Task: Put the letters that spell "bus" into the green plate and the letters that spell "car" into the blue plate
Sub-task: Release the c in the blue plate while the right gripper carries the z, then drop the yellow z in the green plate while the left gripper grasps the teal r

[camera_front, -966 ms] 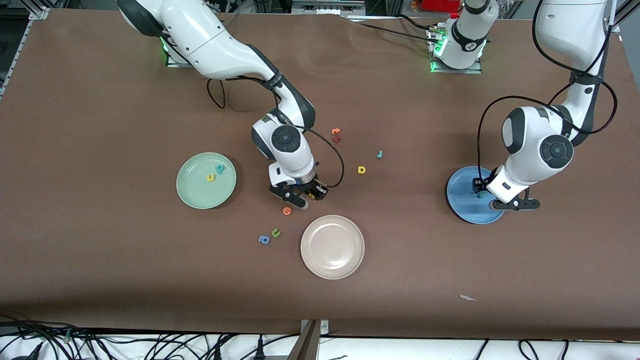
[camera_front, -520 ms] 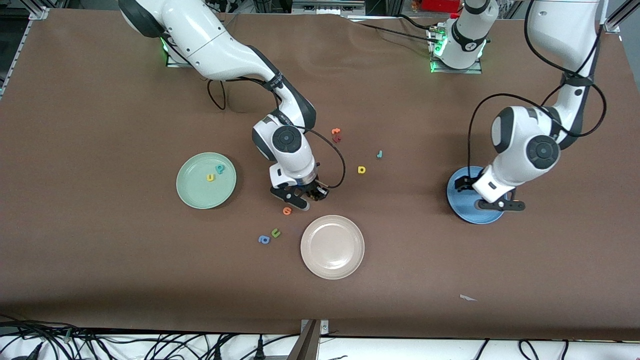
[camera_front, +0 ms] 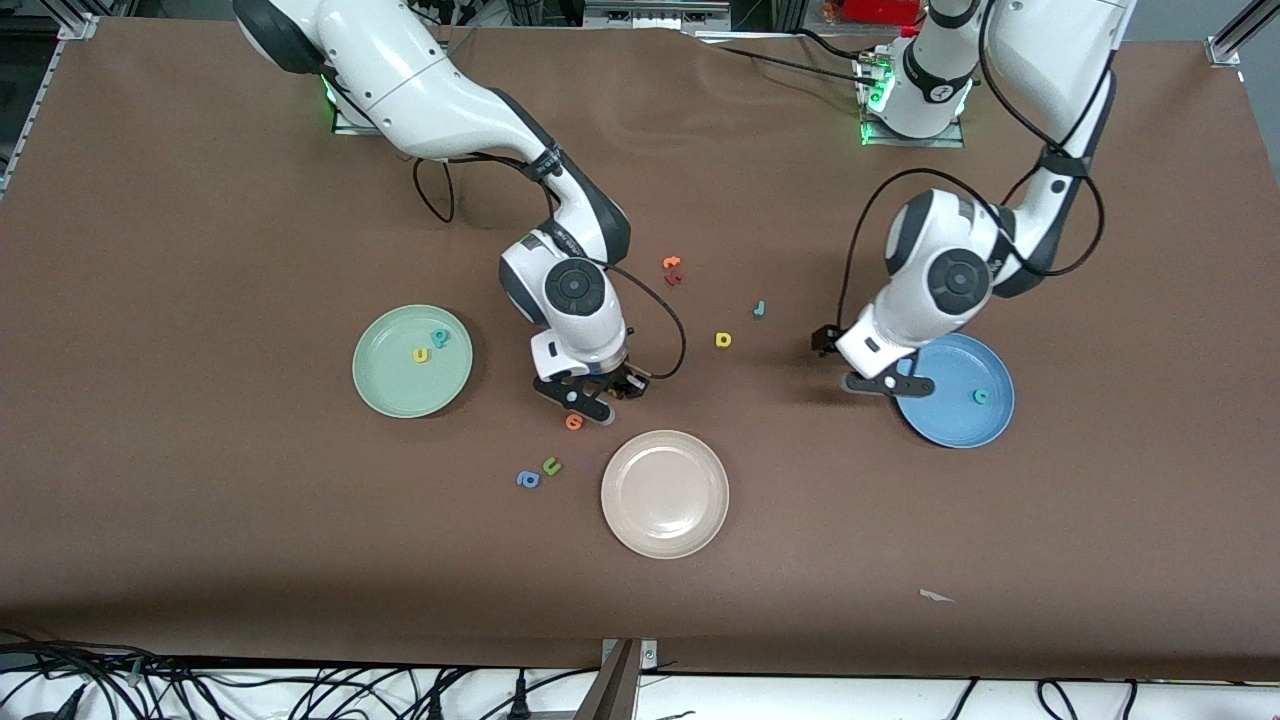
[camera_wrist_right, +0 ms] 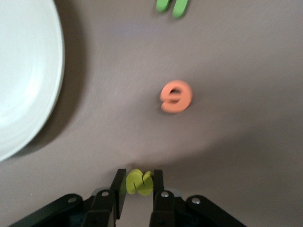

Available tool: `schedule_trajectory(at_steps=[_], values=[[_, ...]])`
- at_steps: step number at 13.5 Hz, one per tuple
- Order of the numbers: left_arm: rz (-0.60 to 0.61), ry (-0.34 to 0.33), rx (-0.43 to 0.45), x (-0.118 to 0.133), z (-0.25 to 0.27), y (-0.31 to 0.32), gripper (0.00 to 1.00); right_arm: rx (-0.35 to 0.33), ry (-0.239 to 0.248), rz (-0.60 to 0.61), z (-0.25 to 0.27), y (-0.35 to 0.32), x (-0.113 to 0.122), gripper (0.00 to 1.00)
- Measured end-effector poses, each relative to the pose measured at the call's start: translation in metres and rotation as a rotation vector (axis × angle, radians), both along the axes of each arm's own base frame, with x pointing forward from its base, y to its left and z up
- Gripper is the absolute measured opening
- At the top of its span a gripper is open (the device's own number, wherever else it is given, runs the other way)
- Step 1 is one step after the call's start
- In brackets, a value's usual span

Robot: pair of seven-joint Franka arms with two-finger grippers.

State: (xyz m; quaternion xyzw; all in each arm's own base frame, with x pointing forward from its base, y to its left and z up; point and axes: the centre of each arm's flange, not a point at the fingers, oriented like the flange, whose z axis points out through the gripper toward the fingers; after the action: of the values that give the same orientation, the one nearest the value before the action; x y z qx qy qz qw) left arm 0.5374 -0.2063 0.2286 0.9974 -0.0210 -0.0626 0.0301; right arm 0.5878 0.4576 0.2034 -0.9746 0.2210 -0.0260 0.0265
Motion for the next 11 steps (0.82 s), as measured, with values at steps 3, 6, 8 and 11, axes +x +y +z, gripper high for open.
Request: schedule_trajectory(at_steps=[3, 6, 8, 11], values=[[0.018, 0.009, 0.012, -0.038, -0.014, -0.051, 0.96, -0.061, 0.071, 0.088, 0.051, -0.042, 0.021, 0.27], [0.023, -0.005, 0.075, -0.073, -0.025, -0.088, 0.93, -0.098, 0.158, 0.204, 0.087, -0.101, 0.037, 0.27], [0.029, -0.013, 0.095, -0.083, -0.027, -0.098, 0.86, -0.109, 0.203, 0.275, 0.092, -0.152, 0.044, 0.27], [0.027, -0.028, 0.084, -0.087, -0.029, -0.103, 0.82, -0.123, 0.279, 0.368, 0.083, -0.236, 0.034, 0.27]])
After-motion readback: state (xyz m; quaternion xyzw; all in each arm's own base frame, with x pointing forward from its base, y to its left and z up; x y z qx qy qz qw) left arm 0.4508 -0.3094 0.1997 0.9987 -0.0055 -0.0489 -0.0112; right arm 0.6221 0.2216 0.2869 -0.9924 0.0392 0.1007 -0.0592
